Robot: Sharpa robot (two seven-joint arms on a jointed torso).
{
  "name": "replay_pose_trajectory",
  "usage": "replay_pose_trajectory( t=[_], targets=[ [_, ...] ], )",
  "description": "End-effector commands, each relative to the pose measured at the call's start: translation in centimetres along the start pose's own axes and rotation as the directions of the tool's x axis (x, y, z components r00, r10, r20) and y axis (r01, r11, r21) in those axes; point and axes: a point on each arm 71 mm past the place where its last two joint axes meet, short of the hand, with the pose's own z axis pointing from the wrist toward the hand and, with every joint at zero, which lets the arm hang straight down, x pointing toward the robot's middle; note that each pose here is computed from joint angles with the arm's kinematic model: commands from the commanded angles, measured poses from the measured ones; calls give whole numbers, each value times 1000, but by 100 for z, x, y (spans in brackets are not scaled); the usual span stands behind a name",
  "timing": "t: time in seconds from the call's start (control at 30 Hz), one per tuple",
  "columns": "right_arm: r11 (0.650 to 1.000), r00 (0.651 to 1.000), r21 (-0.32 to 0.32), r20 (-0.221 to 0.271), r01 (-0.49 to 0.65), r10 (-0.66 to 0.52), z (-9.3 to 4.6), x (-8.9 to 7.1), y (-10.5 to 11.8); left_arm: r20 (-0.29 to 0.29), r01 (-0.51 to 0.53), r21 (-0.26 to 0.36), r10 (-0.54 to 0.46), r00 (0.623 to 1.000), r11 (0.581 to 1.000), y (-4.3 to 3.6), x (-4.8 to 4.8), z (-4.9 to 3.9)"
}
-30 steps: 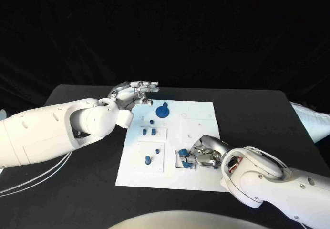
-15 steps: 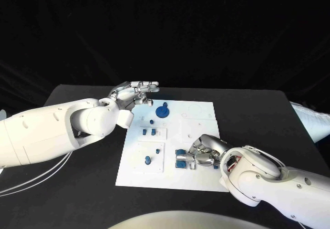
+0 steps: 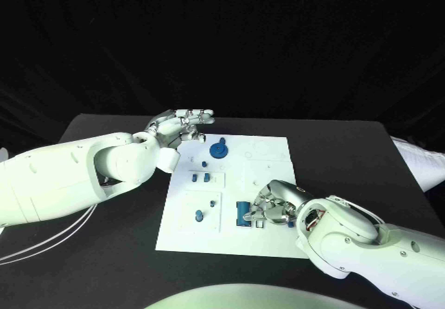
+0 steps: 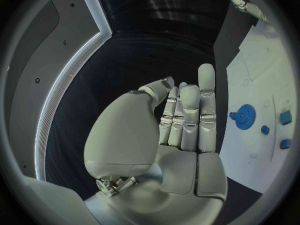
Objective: Assemble the parts on the task board
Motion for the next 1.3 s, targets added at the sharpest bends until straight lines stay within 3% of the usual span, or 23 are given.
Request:
replay_pose_trajectory(
  t=[0.03, 0.4, 0.57, 0.73, 0.97, 1.3],
  targets=[
    [997, 997, -23, 19, 79, -79, 7, -1, 24, -21, 3, 5, -3, 1000, 1000, -7, 28, 0],
    [998, 995, -30, 83, 58, -55, 10, -32, 30, -20, 3, 5, -3, 1000, 1000, -7, 25, 1],
    [999, 993, -32, 111, -30, 33, -107, -117, -49, -19, 3, 5, -2, 1000, 1000, -8, 20, -2],
    [997, 992, -4, 105, -74, 75, -253, -294, -221, -16, 2, 5, -2, 1000, 1000, -11, 7, -11],
    [998, 995, 66, 96, -2, -5, -430, -463, -492, -16, 2, 6, -2, 1000, 1000, -13, 9, -19],
    [980, 985, 132, 75, 146, -157, -485, -458, -727, -22, 4, 6, -3, 1000, 1000, -11, 25, -22]
  ],
)
